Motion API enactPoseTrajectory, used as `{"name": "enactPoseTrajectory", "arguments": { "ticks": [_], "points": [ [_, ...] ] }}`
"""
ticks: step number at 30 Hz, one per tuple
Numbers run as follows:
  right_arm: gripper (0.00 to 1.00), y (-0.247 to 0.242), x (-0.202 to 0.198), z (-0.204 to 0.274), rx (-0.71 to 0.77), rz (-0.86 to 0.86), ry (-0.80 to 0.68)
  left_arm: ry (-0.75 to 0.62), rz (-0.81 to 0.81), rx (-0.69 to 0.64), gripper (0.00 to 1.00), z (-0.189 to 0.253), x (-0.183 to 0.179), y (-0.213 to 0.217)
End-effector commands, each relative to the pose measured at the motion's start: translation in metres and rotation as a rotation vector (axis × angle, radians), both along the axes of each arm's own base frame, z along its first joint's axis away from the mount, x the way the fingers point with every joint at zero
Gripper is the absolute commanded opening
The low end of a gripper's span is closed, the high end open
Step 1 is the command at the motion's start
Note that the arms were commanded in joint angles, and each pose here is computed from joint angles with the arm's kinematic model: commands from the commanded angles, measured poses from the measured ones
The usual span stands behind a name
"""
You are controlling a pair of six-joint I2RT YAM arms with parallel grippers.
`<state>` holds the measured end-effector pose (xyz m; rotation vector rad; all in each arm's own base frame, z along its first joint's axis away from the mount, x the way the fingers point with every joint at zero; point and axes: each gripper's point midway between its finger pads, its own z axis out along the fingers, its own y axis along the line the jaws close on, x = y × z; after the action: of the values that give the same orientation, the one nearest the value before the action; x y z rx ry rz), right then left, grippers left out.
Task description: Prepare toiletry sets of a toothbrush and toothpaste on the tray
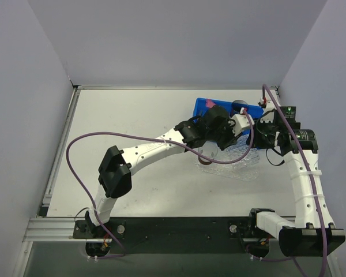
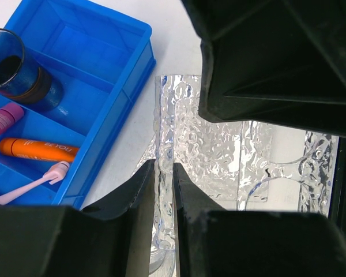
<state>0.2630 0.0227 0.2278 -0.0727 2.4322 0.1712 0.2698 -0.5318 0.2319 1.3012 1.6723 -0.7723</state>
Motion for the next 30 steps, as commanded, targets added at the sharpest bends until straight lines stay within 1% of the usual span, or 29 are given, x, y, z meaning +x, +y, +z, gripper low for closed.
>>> {"name": "enactPoseTrajectory", "arguments": {
  "ticks": [1, 2, 4, 5, 7, 9, 13, 16, 20, 21, 24, 26, 27, 28, 30],
  "points": [
    [0.29, 0.004, -0.004, -0.005, -0.018, 0.016, 0.004, -0.083, -0.011, -0.176, 0.00, 0.083, -0.003, -0.004],
    [0.24, 0.005, -0.004, -0.008, -0.014, 0.019, 0.010, -0.078, -0.014, -0.178, 0.00, 0.083, -0.005, -0.005],
    [0.17, 0.005, -0.004, -0.011, -0.012, 0.015, 0.017, -0.073, -0.014, -0.187, 0.00, 0.085, -0.005, -0.006],
    [0.12, 0.004, -0.005, -0.013, -0.015, 0.010, 0.022, -0.067, -0.013, -0.189, 0.00, 0.084, -0.005, -0.006],
    [0.05, 0.003, -0.004, -0.013, -0.015, 0.005, 0.018, -0.059, -0.013, -0.194, 0.00, 0.084, -0.005, -0.007],
    [0.00, 0.002, -0.004, -0.013, -0.020, -0.003, 0.012, -0.055, -0.014, -0.200, 0.00, 0.084, -0.006, -0.008],
    [0.00, -0.006, -0.005, -0.017, -0.047, -0.042, 0.007, -0.034, 0.008, -0.211, 0.00, 0.083, -0.004, -0.009],
    [0.00, -0.013, -0.005, -0.019, -0.053, -0.116, -0.003, -0.018, 0.027, -0.215, 0.00, 0.082, -0.003, -0.009],
    [0.00, -0.017, -0.002, -0.020, -0.031, -0.179, -0.038, 0.004, 0.040, -0.221, 0.10, 0.079, -0.002, -0.009],
    [0.00, -0.016, -0.003, -0.019, -0.015, -0.199, -0.049, 0.007, 0.040, -0.222, 0.17, 0.079, -0.003, -0.010],
    [0.00, -0.017, -0.003, -0.022, -0.001, -0.225, -0.061, 0.014, 0.049, -0.226, 0.28, 0.077, 0.000, -0.010],
    [0.00, -0.017, -0.004, -0.023, 0.006, -0.234, -0.068, 0.017, 0.050, -0.225, 0.32, 0.075, 0.001, -0.011],
    [0.00, -0.017, -0.004, -0.024, 0.007, -0.237, -0.067, 0.040, 0.061, -0.237, 0.35, 0.076, 0.001, -0.011],
    [0.00, -0.020, -0.004, -0.026, 0.010, -0.253, -0.065, 0.046, 0.066, -0.237, 0.39, 0.076, 0.002, -0.010],
    [0.00, -0.026, -0.006, -0.027, 0.010, -0.278, -0.067, 0.048, 0.069, -0.241, 0.43, 0.076, 0.003, -0.010]
  ]
}}
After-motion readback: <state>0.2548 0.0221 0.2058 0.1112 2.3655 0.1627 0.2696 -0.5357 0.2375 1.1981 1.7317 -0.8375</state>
